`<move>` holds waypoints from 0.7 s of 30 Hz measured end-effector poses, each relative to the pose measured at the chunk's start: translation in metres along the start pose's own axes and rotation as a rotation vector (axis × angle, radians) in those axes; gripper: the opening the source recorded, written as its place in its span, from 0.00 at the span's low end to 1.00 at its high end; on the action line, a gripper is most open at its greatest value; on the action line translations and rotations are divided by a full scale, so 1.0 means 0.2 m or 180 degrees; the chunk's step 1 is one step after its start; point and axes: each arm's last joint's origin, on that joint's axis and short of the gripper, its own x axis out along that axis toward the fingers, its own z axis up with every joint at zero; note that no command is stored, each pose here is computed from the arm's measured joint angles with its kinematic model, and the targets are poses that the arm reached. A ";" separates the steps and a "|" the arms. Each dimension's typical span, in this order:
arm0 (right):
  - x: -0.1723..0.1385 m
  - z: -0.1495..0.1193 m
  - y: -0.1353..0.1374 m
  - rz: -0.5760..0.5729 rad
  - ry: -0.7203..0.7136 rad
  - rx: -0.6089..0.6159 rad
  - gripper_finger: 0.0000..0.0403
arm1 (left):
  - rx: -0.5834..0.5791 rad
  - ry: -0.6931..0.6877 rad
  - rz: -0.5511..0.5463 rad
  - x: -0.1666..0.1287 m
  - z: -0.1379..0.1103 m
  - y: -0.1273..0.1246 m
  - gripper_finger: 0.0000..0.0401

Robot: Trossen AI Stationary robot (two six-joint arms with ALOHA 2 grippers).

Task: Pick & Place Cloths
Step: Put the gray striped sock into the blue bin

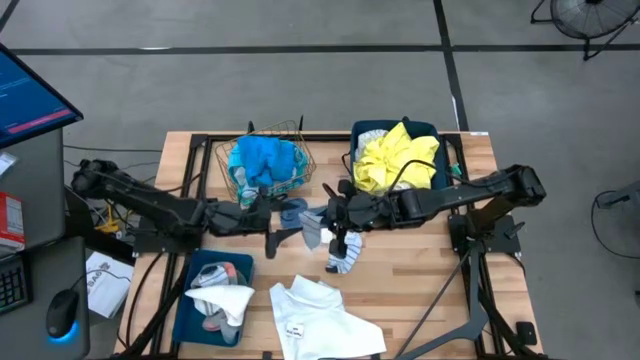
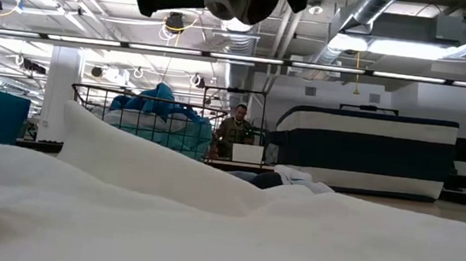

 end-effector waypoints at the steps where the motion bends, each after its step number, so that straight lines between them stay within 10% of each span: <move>1: 0.00 0.00 0.01 0.0022 -0.0001 -0.0006 0.00 | -0.0004 0.0000 0.0017 0.00 0.00 0.01 0.69; 21: 0.02 0.00 0.06 0.0206 -0.0120 0.0006 0.00 | -0.0113 -0.0083 -0.0511 0.04 0.03 0.07 0.65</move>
